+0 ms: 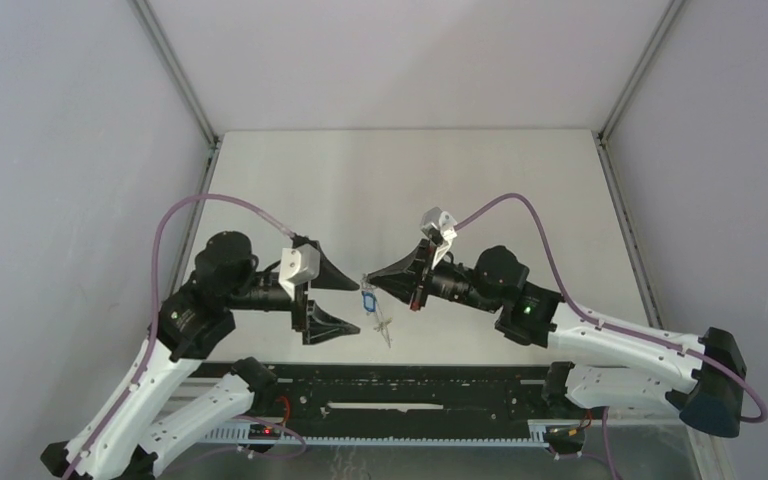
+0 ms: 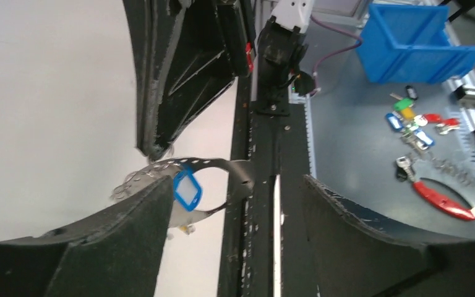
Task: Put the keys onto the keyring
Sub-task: Place the keyring at the center of the board.
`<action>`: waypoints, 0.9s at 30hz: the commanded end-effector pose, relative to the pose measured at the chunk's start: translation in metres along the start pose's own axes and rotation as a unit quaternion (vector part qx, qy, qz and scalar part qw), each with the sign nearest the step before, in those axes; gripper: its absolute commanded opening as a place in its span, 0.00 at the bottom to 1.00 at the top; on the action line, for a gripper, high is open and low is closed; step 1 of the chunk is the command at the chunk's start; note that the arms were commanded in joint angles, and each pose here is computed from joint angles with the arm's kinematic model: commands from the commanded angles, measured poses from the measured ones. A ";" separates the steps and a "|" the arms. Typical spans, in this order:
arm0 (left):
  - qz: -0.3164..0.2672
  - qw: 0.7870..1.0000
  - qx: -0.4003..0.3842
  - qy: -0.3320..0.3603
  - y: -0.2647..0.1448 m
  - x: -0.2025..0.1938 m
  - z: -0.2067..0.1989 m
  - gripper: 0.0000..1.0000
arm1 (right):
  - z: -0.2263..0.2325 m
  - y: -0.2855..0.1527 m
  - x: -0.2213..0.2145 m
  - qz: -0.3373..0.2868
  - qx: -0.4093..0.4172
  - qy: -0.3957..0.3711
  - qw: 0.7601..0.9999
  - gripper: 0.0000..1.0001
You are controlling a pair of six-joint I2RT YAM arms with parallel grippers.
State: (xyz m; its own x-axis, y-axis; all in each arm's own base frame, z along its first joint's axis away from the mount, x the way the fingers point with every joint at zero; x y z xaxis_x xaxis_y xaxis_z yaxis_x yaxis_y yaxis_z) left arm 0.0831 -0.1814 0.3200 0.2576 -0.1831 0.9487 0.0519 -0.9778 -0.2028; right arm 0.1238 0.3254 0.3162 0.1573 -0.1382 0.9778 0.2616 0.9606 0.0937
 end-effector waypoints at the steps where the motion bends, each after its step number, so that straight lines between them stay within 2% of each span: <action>1: -0.030 0.996 -0.034 -0.078 0.015 -0.001 0.002 0.84 | -0.014 0.003 0.040 -0.048 -0.088 -0.023 0.995 0.00; 4: -0.024 0.995 -0.014 -0.095 0.024 -0.011 0.014 0.96 | -0.023 0.006 0.043 -0.055 -0.136 -0.027 0.989 0.00; 7: -0.019 0.994 0.034 -0.102 0.031 -0.020 0.033 1.00 | -0.028 0.009 0.046 -0.060 -0.162 -0.033 0.984 0.00; 9: -0.029 0.993 0.060 -0.100 0.034 -0.017 0.042 1.00 | -0.031 0.012 0.050 -0.065 -0.174 -0.037 0.982 0.00; 12: -0.058 0.994 0.044 -0.087 0.038 -0.005 0.038 1.00 | -0.032 0.019 0.052 -0.065 -0.180 -0.044 0.981 0.00; 14: -0.058 0.995 0.033 -0.074 0.042 -0.004 0.033 1.00 | -0.031 0.024 0.054 -0.068 -0.178 -0.045 0.981 0.00; 17: -0.048 0.996 0.057 -0.055 0.044 -0.012 0.040 1.00 | -0.031 0.027 0.057 -0.072 -0.175 -0.048 0.981 0.00; 18: -0.045 0.995 0.074 -0.047 0.043 -0.014 0.045 0.96 | -0.031 0.027 0.058 -0.072 -0.176 -0.049 0.980 0.00; 20: -0.033 0.993 0.107 -0.023 0.040 -0.021 0.056 0.79 | -0.031 0.024 0.059 -0.071 -0.178 -0.050 0.980 0.00; 22: -0.009 0.987 0.160 -0.004 0.034 -0.033 0.072 0.46 | -0.031 0.022 0.059 -0.069 -0.179 -0.051 0.980 0.00; 23: 0.000 0.985 0.175 0.001 0.033 -0.038 0.077 0.37 | -0.030 0.022 0.059 -0.068 -0.178 -0.051 0.980 0.00; 24: 0.004 0.983 0.185 0.000 0.032 -0.041 0.080 0.37 | -0.030 0.021 0.059 -0.068 -0.178 -0.052 0.980 0.00; 25: 0.002 0.982 0.188 -0.011 0.032 -0.041 0.081 0.42 | -0.030 0.021 0.059 -0.067 -0.177 -0.053 0.980 0.00; 26: -0.006 0.982 0.185 -0.028 0.034 -0.038 0.079 0.53 | -0.030 0.021 0.058 -0.066 -0.178 -0.054 0.980 0.00; 27: -0.019 0.982 0.179 -0.054 0.036 -0.033 0.075 0.68 | -0.031 0.022 0.057 -0.064 -0.181 -0.054 0.980 0.00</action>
State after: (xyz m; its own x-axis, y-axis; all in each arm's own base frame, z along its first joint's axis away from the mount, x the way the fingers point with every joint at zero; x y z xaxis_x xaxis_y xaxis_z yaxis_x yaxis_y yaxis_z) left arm 0.1406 -0.2050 0.2648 0.3138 -0.1453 0.9383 0.3252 -0.9120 -0.2500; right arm 0.1699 0.3357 0.3315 0.0628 -0.1235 0.9904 0.5884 0.8061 0.0632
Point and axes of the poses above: each gripper's point midway between its finger pads, its own y axis out along the fingers, its own z axis along the line the jaws close on, x = y × z, the point moved 4 cm from there along -y, back along the fingers, and after that the axes turned 9 degrees about -y, right-handed, at the moved point
